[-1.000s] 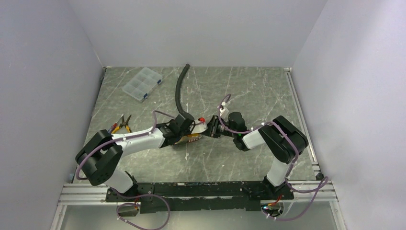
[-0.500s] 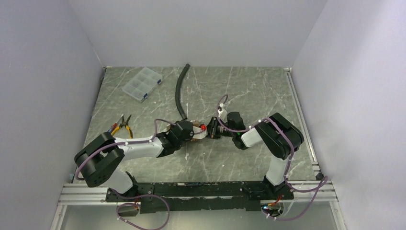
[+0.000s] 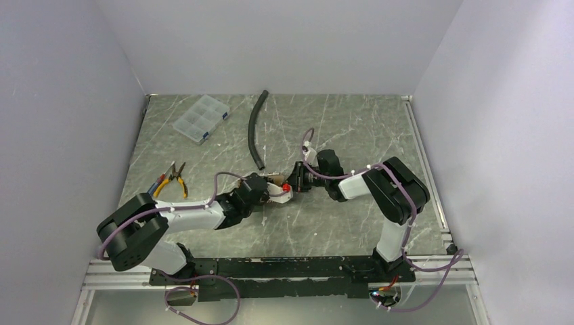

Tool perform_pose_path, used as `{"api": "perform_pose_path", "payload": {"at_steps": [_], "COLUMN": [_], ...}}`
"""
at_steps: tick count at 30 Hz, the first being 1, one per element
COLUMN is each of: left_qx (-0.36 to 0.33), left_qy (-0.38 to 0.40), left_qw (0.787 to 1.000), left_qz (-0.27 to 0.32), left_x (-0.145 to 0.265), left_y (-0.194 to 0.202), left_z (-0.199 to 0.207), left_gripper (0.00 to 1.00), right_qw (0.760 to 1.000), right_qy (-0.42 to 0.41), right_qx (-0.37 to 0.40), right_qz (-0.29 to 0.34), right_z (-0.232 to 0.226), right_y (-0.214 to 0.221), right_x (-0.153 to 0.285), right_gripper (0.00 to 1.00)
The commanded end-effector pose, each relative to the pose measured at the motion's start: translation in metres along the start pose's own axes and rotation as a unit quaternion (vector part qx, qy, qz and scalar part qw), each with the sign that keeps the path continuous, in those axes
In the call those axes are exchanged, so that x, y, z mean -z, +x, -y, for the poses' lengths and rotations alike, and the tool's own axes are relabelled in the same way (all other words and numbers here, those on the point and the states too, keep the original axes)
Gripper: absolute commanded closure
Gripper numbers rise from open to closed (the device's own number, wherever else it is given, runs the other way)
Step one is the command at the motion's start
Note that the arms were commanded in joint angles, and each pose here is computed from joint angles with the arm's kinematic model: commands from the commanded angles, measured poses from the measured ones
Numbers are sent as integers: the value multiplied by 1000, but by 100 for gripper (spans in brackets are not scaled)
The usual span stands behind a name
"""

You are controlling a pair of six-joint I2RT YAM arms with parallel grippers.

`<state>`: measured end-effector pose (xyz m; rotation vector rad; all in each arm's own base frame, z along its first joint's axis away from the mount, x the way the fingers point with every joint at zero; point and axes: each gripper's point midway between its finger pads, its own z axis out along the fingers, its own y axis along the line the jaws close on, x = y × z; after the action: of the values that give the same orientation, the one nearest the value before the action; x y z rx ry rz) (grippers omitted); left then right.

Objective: Organize the sunglasses

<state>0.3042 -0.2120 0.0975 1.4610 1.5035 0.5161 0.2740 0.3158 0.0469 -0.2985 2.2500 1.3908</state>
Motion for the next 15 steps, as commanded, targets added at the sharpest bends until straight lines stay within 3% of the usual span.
{"api": "perform_pose_path", "payload": {"at_steps": [1, 15], "left_qx": [12, -43], "left_qy": [-54, -118], "left_qw": [997, 990], "left_qz": [59, 70], "left_x": [1, -5], "left_y": [-24, -23], "left_z": [-22, -19], "left_gripper": [97, 97], "right_qw": [1000, 994], "right_qy": [18, -17], "right_qx": [24, 101], "right_qz": [0, 25], "right_z": [9, -27], "right_y": [-6, -15], "right_x": [-1, 31], "right_gripper": [81, 65]}}
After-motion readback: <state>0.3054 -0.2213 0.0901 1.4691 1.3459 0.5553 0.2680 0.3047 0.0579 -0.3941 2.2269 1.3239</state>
